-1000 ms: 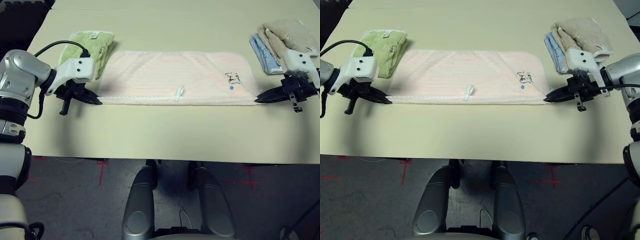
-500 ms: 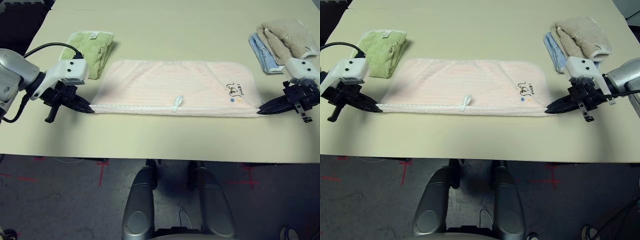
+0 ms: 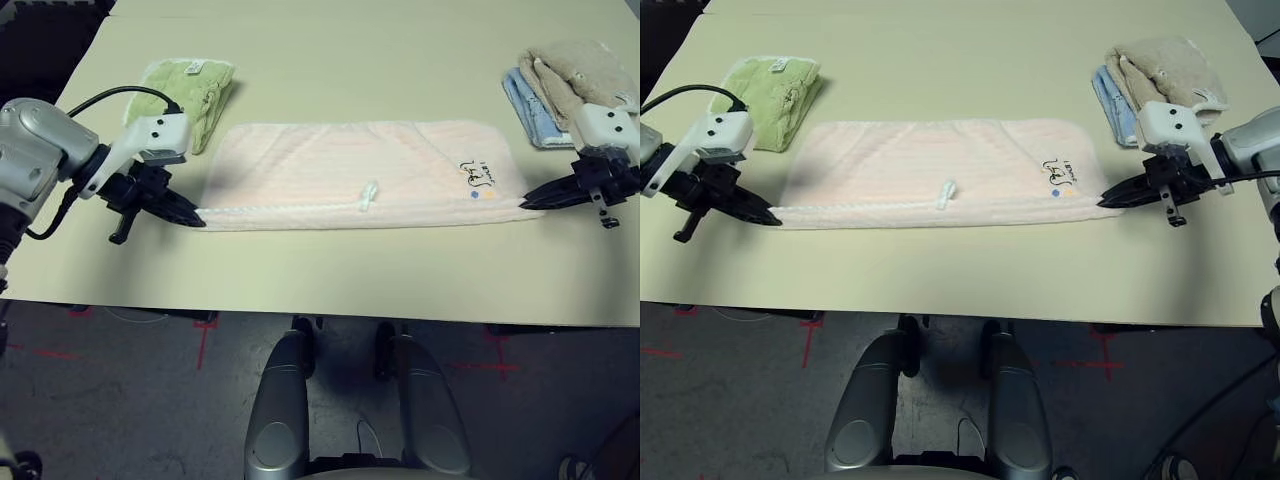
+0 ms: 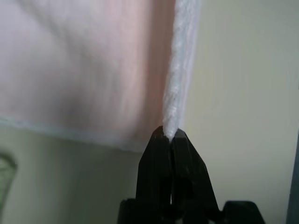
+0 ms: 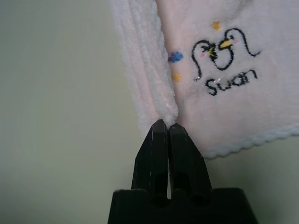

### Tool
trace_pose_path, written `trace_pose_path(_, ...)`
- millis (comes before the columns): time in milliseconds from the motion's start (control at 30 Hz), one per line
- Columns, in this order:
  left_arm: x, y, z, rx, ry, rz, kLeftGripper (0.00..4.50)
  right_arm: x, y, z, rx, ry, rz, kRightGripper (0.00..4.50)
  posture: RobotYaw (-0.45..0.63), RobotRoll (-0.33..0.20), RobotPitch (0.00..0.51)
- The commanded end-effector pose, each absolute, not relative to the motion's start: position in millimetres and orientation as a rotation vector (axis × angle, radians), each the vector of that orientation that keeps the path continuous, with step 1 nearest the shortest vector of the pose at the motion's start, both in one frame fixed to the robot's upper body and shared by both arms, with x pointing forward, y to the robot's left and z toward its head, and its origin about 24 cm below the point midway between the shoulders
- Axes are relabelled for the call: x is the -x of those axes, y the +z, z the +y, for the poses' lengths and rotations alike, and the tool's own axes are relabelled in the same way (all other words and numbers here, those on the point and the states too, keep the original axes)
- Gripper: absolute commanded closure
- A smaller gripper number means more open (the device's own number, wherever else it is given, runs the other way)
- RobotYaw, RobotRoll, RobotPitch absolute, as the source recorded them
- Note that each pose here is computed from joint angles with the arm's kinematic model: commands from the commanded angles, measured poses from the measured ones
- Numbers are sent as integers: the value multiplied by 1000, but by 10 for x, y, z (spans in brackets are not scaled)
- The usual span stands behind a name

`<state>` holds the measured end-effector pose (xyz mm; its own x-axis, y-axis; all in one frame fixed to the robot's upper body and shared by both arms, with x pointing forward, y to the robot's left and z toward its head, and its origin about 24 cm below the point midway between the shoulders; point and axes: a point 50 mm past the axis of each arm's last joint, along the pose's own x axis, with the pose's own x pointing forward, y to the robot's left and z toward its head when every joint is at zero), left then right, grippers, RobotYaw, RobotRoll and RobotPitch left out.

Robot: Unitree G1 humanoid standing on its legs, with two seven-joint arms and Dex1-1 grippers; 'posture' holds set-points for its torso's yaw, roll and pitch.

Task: Fold the towel and set it aside.

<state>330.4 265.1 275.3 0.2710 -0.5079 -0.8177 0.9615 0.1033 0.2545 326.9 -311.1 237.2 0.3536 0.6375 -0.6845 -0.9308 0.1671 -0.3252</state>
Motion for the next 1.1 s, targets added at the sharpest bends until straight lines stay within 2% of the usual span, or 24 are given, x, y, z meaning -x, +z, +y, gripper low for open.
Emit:
trace_pose_path(33,-3354,2867,2727,-930,-1133,621,4471,-3240,2401,-3220,781,1115,452,4500,32,0,329)
trace_pose_path(267,-3483,2989,2690,-981,-1086,562,4471,-3264,2468,-3246,798,1060,404,4500,31,0,329)
trace_pose_path(467,-3541,3022,2714,-1006,-1005,516,4471,-3404,2510,-3140,798,950,270,4500,31,0,328)
trace_pose_path(567,-3568,3032,2728,-1008,-961,487,4471,-3466,2494,-3121,846,877,277,4500,34,0,327)
trace_pose_path(800,-3661,2969,2731,-995,-852,380,4471,-3562,2446,-3113,839,743,250,4500,39,0,327)
trace_pose_path(1100,-3704,2923,2721,-976,-816,362,4471,-3691,2458,-3066,858,566,178,4500,29,0,324)
